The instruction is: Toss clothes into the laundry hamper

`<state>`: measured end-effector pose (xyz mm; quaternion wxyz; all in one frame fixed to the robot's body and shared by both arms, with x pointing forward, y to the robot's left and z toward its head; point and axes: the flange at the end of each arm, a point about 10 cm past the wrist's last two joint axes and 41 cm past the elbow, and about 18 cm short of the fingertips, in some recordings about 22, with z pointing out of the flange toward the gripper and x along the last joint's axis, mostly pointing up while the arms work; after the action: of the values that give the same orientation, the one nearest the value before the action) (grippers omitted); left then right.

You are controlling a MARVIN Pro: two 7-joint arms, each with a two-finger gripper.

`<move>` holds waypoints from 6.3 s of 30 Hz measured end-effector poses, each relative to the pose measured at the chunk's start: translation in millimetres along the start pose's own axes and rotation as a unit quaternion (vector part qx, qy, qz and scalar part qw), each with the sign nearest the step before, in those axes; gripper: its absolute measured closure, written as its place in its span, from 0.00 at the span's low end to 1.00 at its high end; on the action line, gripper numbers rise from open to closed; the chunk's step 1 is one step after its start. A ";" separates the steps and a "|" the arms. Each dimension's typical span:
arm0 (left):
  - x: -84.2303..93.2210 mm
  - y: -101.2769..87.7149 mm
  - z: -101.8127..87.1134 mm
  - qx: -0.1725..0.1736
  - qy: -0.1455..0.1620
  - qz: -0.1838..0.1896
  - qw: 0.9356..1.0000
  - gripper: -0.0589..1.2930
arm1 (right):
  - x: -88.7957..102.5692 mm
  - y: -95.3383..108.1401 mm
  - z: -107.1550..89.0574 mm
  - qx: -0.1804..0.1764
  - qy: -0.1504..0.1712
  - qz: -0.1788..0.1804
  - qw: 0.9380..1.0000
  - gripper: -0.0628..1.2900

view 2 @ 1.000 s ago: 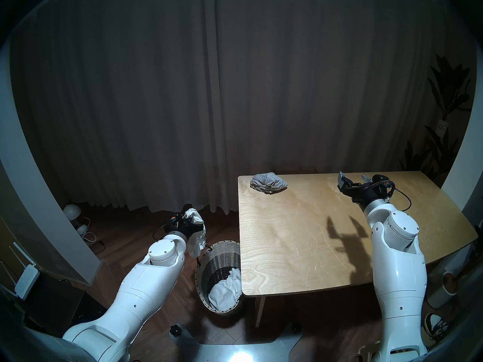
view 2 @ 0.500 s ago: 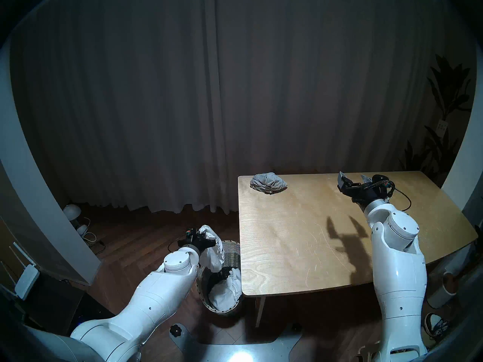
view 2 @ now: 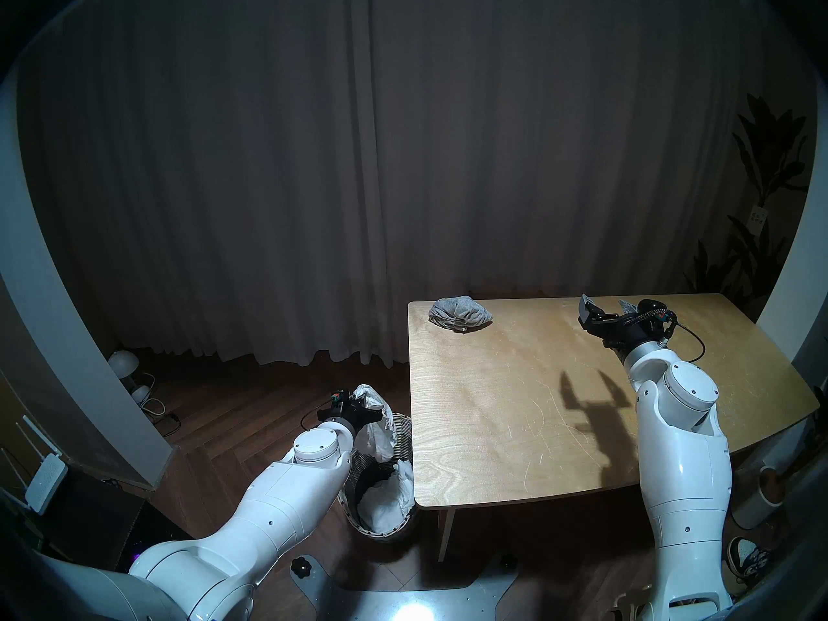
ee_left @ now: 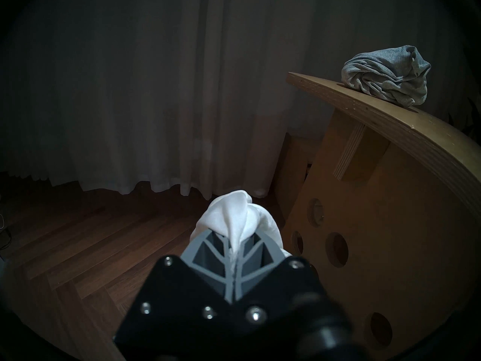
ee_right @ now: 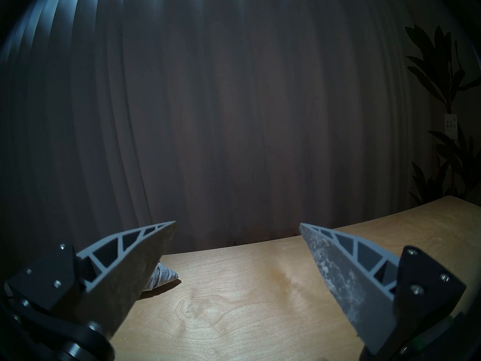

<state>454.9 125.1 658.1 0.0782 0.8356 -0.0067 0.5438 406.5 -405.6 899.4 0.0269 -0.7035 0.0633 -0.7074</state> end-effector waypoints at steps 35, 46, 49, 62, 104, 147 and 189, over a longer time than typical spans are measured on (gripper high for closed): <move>5.8 -24.6 3.6 0.031 0.015 0.001 0.999 0.03 | 0.0 0.0 -0.1 0.000 0.000 0.000 1.000 0.03; 53.2 -50.7 -5.6 0.068 0.117 -0.026 0.990 0.03 | -0.9 -17.4 8.5 0.026 -0.002 -0.004 1.000 0.03; 60.7 -64.7 -11.2 0.084 0.136 -0.027 0.987 0.03 | 0.3 -32.6 16.2 0.045 -0.002 -0.011 0.999 0.03; 72.4 -124.9 -45.3 0.155 0.191 -0.021 0.969 0.03 | -3.3 -118.2 53.2 0.130 -0.008 -0.043 0.991 0.03; 80.1 -156.9 -121.5 0.221 0.270 -0.013 0.937 0.03 | -87.4 -188.7 150.5 0.034 -0.131 -0.133 0.982 0.03; 95.7 -120.0 -202.4 0.243 0.271 -0.014 0.931 0.03 | -125.4 -212.0 190.5 0.006 -0.161 -0.218 0.963 0.03; 101.2 -112.3 -218.8 0.263 0.226 -0.003 0.938 0.03 | 16.4 -299.7 223.6 0.115 0.107 -0.080 0.984 0.98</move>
<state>308.5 273.7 823.0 -0.1433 0.6815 0.1573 0.7002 644.9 -122.4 954.4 0.0437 -0.6185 -0.0725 -0.7812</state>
